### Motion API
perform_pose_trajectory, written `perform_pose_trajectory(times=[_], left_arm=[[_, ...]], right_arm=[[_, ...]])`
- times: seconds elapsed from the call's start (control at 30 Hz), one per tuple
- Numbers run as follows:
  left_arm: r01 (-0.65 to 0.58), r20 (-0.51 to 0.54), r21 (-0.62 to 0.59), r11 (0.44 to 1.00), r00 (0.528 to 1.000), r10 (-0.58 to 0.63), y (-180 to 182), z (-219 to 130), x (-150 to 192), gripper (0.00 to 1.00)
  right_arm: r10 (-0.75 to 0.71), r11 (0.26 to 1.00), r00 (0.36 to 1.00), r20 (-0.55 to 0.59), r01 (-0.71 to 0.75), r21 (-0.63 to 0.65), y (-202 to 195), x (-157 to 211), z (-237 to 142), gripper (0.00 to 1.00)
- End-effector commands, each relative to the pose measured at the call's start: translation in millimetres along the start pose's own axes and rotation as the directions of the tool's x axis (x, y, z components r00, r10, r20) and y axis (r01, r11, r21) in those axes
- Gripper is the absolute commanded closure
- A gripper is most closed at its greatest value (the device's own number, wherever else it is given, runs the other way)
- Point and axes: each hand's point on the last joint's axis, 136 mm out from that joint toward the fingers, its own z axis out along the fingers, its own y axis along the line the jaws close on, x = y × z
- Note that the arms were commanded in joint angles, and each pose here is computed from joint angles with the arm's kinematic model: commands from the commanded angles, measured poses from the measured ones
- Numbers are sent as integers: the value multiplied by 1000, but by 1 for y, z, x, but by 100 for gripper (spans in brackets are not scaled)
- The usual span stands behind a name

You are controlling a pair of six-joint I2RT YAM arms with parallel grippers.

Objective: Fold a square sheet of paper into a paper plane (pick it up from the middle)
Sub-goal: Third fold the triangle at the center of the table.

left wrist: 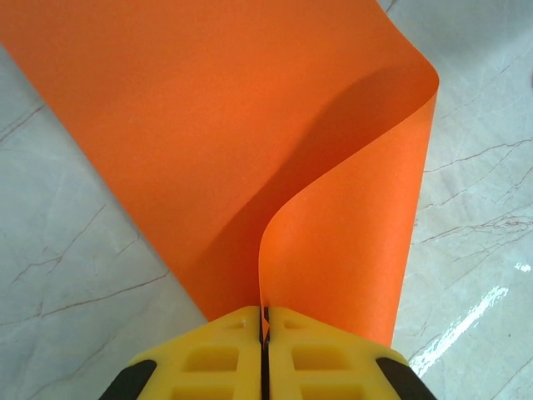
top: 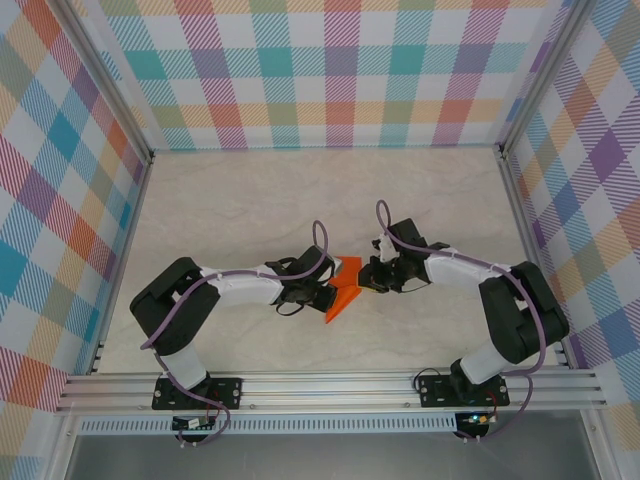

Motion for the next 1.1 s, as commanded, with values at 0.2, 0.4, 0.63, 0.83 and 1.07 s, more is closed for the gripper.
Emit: perform_pose_trajectory(times=[0.2,0.4,0.63,0.83,1.07], left_arm=[[24,-61,-28,999,998,-26,11,0,20,91],[22,-65,-28,999,998,-24,11,1,21,91],[22,-68,-28,999,997,-23,12,1,21,91],[19,-67,-25,1000,998,-20,10,0,21,91],[15,-72,-27,1000,997,-17,11,0,21,91]], right_arm=[[-16,998,998,-60,12,-66,16,3,27,89],[-16,999,996,-89,11,-52,14,6,36,90],[-37,998,996,-81,32,-55,25,7,30,88],[-31,999,996,-89,29,-25,21,5,36,87],[15,994,991,-135,-1,105,-13,20,45,88]])
